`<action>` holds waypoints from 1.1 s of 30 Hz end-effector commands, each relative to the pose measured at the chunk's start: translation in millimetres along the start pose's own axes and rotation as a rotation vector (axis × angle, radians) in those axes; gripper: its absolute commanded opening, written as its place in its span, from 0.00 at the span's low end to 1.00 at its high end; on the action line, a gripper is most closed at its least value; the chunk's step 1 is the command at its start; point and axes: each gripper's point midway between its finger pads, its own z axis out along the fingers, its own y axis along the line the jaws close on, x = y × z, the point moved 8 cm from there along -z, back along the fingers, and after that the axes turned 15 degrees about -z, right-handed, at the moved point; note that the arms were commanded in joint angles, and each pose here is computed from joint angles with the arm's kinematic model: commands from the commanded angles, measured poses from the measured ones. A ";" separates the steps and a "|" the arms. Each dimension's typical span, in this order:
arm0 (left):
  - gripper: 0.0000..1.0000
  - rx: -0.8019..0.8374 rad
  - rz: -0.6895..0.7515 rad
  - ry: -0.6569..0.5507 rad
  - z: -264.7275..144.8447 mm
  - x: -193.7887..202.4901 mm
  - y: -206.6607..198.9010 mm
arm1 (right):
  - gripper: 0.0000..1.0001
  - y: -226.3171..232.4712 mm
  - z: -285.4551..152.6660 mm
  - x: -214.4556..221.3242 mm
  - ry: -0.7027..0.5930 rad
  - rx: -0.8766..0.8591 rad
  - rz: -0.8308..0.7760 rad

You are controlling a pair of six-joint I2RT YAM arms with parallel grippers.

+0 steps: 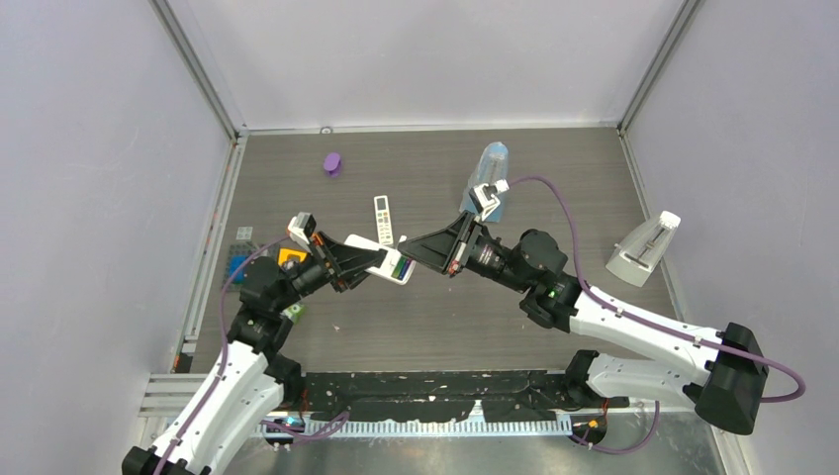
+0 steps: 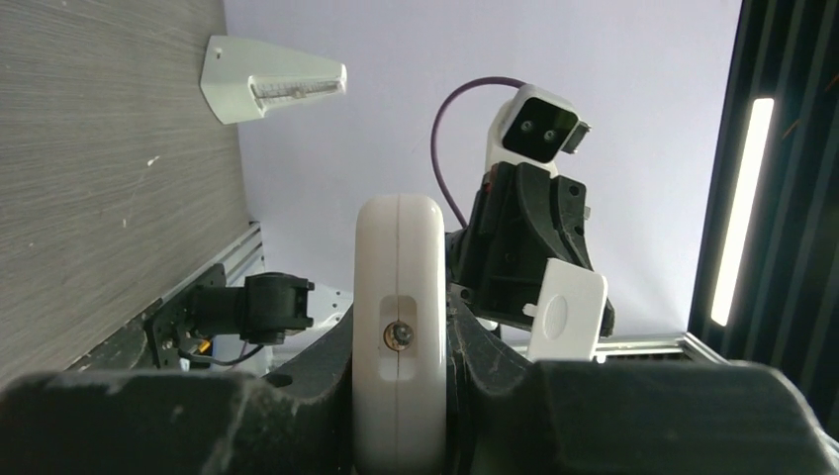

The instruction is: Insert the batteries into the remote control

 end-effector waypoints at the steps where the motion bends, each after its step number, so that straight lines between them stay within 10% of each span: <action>1: 0.00 0.110 0.050 0.071 -4.7 14.3 -29.3 | 0.05 -0.4 0.5 3.4 0.010 -0.013 0.042; 33: 0.00 0.118 0.058 0.074 -1.9 9.7 -22.7 | 0.05 -20.6 -8.3 16.1 0.013 0.112 0.154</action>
